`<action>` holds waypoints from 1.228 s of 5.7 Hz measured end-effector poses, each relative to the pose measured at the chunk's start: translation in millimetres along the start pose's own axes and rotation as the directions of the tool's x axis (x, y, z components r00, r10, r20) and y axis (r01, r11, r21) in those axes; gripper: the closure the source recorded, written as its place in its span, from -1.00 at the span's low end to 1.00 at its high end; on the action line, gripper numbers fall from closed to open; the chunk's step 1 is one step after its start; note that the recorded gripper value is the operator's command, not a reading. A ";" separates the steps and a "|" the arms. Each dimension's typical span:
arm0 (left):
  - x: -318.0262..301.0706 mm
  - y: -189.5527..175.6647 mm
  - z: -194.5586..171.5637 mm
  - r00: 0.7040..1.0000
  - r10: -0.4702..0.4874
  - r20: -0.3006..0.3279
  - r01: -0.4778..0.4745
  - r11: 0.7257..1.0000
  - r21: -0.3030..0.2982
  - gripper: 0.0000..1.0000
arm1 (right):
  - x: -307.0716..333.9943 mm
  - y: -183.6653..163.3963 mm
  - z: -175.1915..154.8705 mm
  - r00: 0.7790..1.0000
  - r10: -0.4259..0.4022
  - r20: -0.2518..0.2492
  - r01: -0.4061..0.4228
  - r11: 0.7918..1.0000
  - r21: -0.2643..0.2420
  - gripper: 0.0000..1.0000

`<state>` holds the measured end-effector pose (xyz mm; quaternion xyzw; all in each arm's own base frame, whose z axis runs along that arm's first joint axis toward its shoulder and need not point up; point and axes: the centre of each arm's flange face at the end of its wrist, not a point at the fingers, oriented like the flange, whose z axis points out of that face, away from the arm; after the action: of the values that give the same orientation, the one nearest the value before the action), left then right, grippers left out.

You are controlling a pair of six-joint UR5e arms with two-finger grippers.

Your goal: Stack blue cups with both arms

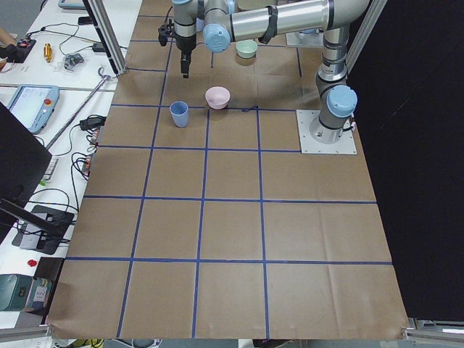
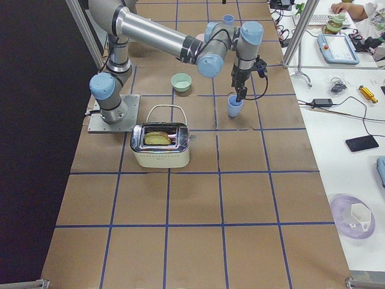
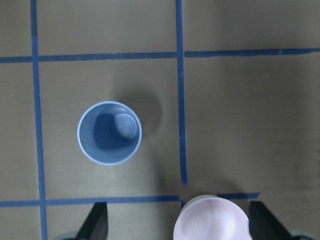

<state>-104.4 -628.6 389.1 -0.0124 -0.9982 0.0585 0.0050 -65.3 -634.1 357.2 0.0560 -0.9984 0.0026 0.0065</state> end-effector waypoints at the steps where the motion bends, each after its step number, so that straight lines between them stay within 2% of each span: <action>1: -2.1 -14.1 34.8 1.000 0.003 0.001 -0.003 1.000 -0.004 -0.97 | 0.0 -7.1 28.3 0.999 0.034 -0.004 -0.034 0.999 0.010 -1.00; 3: -6.0 -24.4 91.5 1.000 0.003 0.016 -0.002 0.998 -0.065 -0.97 | -2.6 -13.5 74.5 0.996 0.089 0.006 -0.089 0.996 -0.014 -1.00; 4: -10.1 -27.5 116.4 0.999 0.005 0.049 0.000 0.996 -0.094 -0.61 | -3.8 -12.3 93.0 0.995 0.095 0.010 -0.095 0.995 -0.027 -0.93; 5: -12.9 -29.0 132.7 0.997 0.007 0.072 0.001 0.994 -0.112 0.18 | -5.0 -10.2 102.7 0.995 0.098 0.010 -0.097 0.995 -0.025 0.17; 6: -13.9 -29.4 141.9 0.997 0.007 0.079 0.003 0.992 -0.123 0.71 | -6.4 -10.4 105.8 0.995 0.099 0.017 -0.099 0.995 -0.007 0.69; 7: -14.2 -29.8 145.5 0.997 0.002 0.081 0.008 0.992 -0.126 0.87 | -8.4 -11.3 105.4 0.995 0.099 0.031 -0.099 0.995 0.009 0.82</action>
<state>-92.6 -675.6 248.0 -0.0088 -0.9993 -0.0043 -0.0363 -57.1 -645.0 251.7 0.0066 -0.9999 0.0073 -0.0093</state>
